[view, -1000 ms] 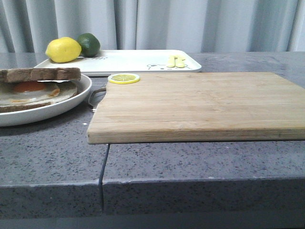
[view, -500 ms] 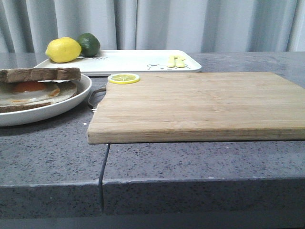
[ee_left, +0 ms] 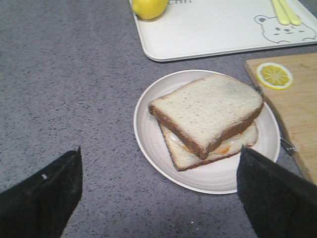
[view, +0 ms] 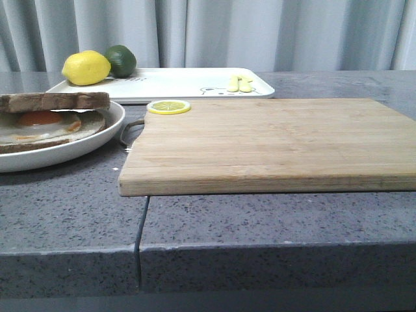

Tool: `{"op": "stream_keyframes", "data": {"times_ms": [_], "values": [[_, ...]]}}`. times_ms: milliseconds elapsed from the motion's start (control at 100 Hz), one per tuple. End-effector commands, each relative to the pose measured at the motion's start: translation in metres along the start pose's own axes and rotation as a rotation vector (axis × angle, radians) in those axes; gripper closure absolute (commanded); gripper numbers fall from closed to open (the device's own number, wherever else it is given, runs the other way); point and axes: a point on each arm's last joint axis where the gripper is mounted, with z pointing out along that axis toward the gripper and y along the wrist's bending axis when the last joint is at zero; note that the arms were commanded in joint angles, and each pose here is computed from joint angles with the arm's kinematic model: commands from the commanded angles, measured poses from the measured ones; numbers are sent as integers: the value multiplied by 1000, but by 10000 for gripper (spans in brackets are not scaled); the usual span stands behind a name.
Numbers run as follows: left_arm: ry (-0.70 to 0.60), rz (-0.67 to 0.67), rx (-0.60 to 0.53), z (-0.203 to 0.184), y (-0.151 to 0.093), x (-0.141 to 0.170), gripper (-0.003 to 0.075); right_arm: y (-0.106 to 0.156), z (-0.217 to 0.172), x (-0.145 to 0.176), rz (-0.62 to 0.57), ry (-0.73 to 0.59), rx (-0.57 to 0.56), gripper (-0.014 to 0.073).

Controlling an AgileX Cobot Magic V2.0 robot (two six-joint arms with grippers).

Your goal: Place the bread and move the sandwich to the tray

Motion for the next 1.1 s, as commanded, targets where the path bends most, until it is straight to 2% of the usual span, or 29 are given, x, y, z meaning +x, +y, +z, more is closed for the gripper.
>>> {"op": "stream_keyframes", "data": {"times_ms": [0,290,570,880,1090], "values": [[-84,-36,-32,-1,2,-16,143,-3,-2,-15,-4,-98,24,167],[49,-93,-53,44,4,-21,143,-3,-2,-15,-4,-98,24,167],[119,-120,-77,84,8,-25,143,-3,-2,-15,-4,-98,24,167],[140,-194,-137,104,26,-20,143,-3,-2,-15,-4,-98,24,167],[154,-265,-107,120,27,-4,143,-3,-2,-15,-4,-98,24,167]]}}
